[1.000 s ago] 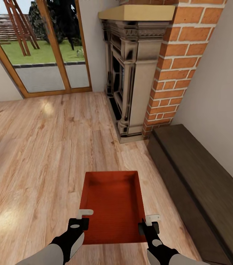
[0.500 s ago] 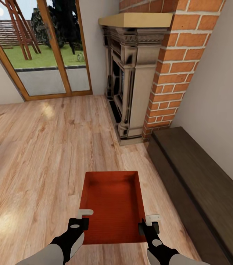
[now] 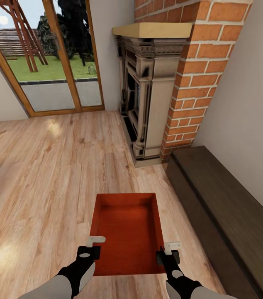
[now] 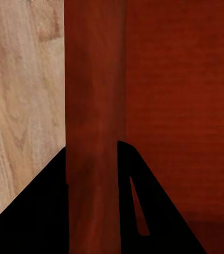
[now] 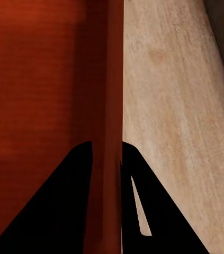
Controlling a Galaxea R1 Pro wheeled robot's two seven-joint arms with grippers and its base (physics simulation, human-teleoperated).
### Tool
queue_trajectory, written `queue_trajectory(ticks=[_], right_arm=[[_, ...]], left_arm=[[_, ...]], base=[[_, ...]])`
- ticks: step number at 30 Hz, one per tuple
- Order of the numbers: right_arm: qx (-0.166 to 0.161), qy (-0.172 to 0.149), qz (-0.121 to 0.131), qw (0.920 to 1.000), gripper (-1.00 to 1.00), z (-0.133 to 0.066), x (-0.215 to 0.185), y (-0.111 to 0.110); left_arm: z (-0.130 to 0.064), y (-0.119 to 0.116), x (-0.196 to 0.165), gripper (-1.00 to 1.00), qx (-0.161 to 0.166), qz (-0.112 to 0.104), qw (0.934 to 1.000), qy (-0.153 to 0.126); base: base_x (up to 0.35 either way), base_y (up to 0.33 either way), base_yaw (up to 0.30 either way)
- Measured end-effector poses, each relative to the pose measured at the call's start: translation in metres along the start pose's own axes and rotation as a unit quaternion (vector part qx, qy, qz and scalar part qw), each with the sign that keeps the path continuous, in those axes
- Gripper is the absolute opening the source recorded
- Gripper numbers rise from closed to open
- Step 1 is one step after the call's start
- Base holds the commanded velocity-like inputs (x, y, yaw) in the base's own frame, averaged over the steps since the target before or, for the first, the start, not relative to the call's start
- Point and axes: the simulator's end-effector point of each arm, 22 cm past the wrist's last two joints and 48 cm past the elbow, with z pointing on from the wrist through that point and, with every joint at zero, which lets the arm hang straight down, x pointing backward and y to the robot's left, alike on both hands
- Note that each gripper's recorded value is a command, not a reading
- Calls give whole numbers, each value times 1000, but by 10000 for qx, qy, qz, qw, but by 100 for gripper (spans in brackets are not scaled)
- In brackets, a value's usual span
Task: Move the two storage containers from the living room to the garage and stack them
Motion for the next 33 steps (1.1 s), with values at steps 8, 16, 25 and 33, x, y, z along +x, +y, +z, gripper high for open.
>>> queue_trajectory(ticks=[8, 16, 25, 33], right_arm=[[4, -63, 0, 10000, -100, -2, -7, -1], [10, -126, 11, 9999, -100, -3, -14, -1], [15, -199, 28, 9998, -100, -6, -21, -1], [20, -257, 29, 9997, -100, -7, -28, -2]], left_arm=[[-3, 1, -6, -100, -3, -12, 10000, -63], [-6, 2, -13, -100, 2, -16, 9999, -126], [-10, 3, -20, -100, 6, -25, 9998, -201], [-13, 3, -26, -100, 3, -31, 9997, -258]], base=[[0, 0, 0], [0, 0, 0], [0, 0, 0], [0, 0, 0]])
